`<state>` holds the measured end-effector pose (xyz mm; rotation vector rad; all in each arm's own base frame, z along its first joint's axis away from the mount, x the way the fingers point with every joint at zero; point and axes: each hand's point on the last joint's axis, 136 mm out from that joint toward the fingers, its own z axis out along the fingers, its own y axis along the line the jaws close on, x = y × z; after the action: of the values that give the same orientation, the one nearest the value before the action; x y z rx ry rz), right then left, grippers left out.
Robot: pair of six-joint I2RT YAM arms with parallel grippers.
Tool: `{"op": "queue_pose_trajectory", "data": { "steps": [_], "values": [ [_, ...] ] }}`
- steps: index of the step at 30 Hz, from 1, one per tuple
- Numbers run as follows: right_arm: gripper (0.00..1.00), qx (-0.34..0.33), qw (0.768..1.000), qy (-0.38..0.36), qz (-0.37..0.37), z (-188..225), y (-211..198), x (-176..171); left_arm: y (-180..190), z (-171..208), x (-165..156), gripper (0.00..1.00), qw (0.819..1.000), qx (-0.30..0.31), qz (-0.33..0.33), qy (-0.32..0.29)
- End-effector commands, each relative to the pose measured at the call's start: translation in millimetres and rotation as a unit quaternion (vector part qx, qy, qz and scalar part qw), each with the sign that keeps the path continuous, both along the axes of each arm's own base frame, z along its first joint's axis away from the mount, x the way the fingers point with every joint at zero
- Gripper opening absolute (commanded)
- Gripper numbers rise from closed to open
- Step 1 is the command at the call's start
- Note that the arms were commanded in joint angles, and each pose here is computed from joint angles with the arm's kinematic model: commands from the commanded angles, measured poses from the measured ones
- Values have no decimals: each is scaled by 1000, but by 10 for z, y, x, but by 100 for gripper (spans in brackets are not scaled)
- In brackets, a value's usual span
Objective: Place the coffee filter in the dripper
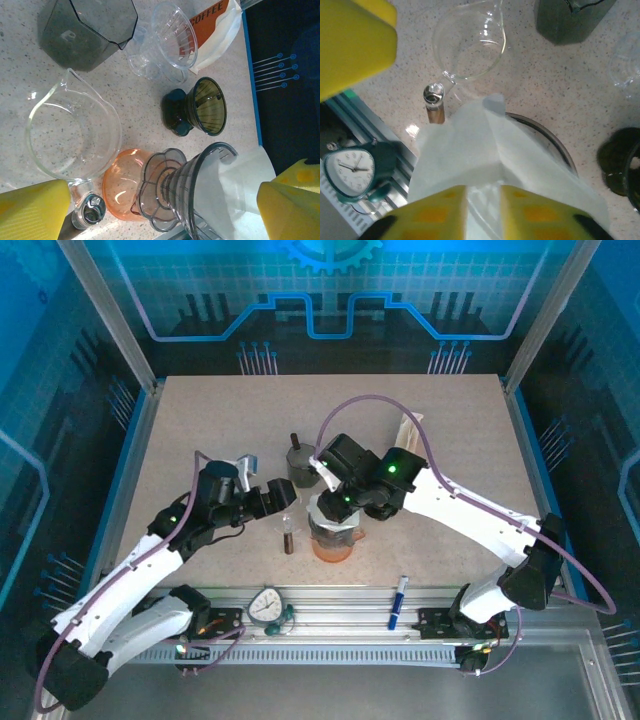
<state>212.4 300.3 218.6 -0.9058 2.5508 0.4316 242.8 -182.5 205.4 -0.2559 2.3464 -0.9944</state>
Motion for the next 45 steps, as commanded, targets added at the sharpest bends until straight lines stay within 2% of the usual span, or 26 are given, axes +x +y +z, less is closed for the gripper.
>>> {"op": "queue_pose_trajectory", "data": {
  "steps": [1, 7, 10, 13, 23, 28, 38, 43, 45],
  "values": [
    [39, 27, 999, -27, 0, 169, -5, 23, -81, 118, -11, 93, 1000, -13, -12, -8],
    [62, 45, 995, -76, -37, 415, -265, 69, -213, 204, -42, 83, 999, -14, -30, -19],
    [62, 40, 994, -75, -68, 340, -451, 88, -343, 211, -65, 78, 999, -3, -48, -23],
    [56, 39, 994, -63, -81, 215, -542, 81, -447, 176, -70, 73, 998, 10, -60, -22],
    [20, 23, 996, -40, -73, -64, -543, 46, -497, 53, -67, 52, 998, 18, -60, -7],
    [8, 13, 997, -41, -67, -111, -518, 61, -483, -29, -63, 43, 998, 24, -56, 1],
    [5, -12, 997, -43, -63, -227, -510, 77, -500, -189, -53, 29, 997, 36, -60, 13],
    [5, -16, 997, -42, -62, -261, -502, 75, -463, -260, -64, 30, 997, 45, -55, 19],
    [5, -17, 997, -42, -61, -261, -499, 71, -429, -253, -60, 36, 997, 51, -50, 17]
  ]
}}
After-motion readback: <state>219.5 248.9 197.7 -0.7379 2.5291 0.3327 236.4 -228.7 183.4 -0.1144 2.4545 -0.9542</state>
